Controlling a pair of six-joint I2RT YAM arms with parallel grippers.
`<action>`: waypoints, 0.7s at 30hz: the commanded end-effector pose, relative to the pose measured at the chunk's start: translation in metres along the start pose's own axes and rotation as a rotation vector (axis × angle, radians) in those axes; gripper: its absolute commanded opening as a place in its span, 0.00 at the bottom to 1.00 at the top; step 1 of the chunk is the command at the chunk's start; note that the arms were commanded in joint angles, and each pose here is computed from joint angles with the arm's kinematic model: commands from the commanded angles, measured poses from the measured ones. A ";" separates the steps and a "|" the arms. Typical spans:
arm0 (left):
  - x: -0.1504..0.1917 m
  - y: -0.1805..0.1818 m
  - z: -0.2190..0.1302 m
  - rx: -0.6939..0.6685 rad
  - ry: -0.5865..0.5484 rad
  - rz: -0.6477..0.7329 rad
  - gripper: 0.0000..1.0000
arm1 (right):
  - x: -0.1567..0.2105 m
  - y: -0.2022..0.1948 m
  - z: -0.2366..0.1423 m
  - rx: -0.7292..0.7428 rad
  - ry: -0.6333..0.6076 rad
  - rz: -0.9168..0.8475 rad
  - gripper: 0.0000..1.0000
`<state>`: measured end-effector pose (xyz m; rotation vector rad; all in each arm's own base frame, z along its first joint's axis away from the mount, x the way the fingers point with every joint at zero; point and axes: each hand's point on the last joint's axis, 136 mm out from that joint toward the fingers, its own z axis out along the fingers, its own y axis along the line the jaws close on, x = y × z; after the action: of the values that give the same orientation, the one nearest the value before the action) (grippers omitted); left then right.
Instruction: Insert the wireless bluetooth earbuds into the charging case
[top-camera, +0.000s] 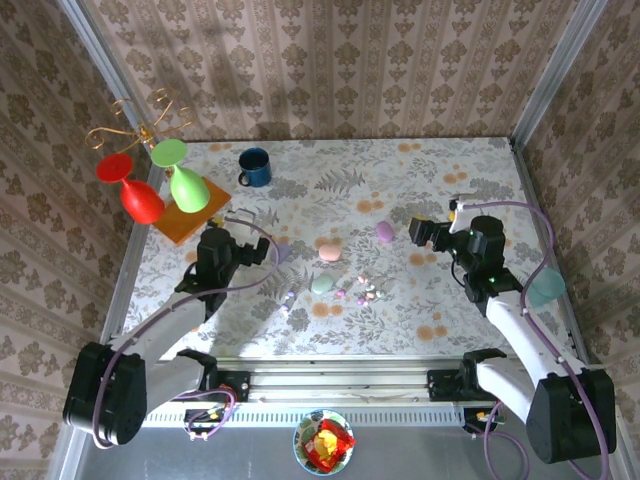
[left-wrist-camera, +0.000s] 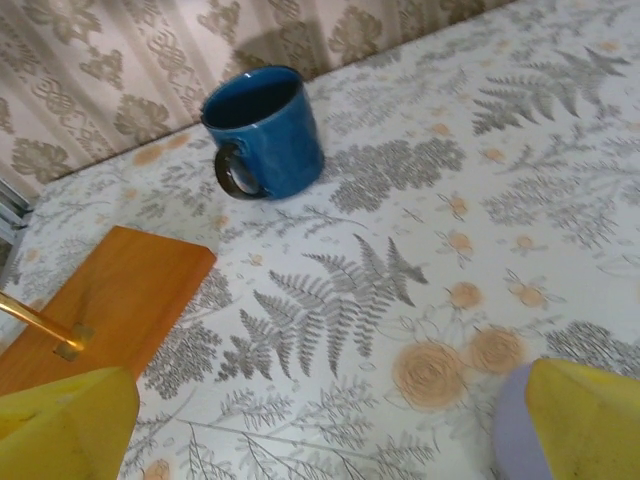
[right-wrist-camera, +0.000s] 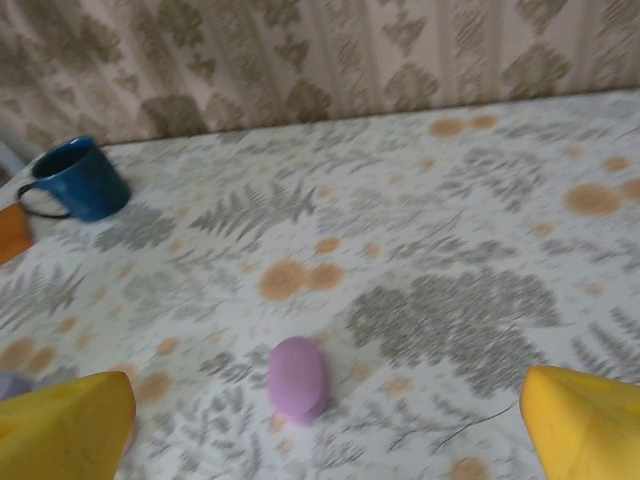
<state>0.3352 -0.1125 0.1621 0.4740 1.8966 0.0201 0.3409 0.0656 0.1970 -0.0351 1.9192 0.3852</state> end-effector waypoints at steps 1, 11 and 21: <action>-0.001 -0.008 -0.006 0.026 0.075 0.003 1.00 | 0.020 0.033 -0.002 -0.134 0.097 0.054 1.00; 0.005 -0.053 0.008 0.221 0.223 -0.123 1.00 | 0.073 0.086 0.023 -0.232 0.276 -0.013 1.00; 0.021 -0.149 -0.011 0.500 0.233 -0.043 1.00 | 0.086 0.064 0.036 -0.068 0.321 0.062 1.00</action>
<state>0.2851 -0.2242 0.1215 0.7661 2.1270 -0.3689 0.3186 0.1615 0.1202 -0.1991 2.2165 0.5755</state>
